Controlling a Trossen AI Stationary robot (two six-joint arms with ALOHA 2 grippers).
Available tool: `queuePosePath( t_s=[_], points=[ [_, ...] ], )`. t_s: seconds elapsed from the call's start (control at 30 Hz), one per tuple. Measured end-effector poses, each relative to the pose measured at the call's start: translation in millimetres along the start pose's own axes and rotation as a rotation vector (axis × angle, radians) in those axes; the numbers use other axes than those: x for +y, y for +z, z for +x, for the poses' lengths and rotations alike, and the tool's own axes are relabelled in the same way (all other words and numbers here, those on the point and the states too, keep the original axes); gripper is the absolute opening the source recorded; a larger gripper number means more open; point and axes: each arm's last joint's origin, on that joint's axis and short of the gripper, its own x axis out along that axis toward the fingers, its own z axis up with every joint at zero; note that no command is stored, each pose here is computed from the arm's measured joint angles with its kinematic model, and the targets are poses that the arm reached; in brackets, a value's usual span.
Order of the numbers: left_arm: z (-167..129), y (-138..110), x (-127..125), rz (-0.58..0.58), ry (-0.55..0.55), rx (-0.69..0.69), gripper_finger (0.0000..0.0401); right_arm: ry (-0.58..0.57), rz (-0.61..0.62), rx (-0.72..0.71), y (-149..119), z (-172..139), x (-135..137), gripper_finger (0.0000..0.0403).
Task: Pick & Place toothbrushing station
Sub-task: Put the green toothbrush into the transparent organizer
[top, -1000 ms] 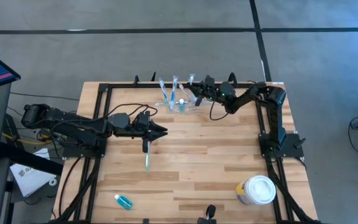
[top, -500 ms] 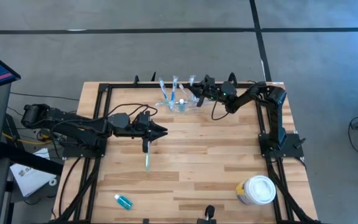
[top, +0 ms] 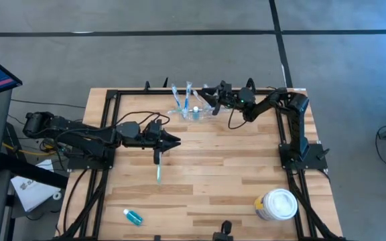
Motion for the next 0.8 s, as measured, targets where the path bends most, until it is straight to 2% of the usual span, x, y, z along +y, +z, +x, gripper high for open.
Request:
queuePosePath(
  t_s=[0.17, 0.4, 0.57, 0.8],
  points=[
    [0, 0, 0, 0.0, 0.0, 0.0, 0.0076, -0.006, 0.007, -0.008, 2, -1, -2, 0.0169],
    [0, 0, 0, 0.001, 0.0, 0.0, 0.0076, 0.008, -0.007, -0.025, 18, 0, 2, 0.0149],
    [0, 0, 0, 0.001, 0.0, 0.0, 0.0076, -0.017, -0.013, 0.044, 27, 0, 3, 0.0137],
    [0, 0, 0, 0.002, 0.0, 0.0, 0.0076, -0.039, -0.029, 0.049, 44, -2, 5, 0.0135]
  ],
)
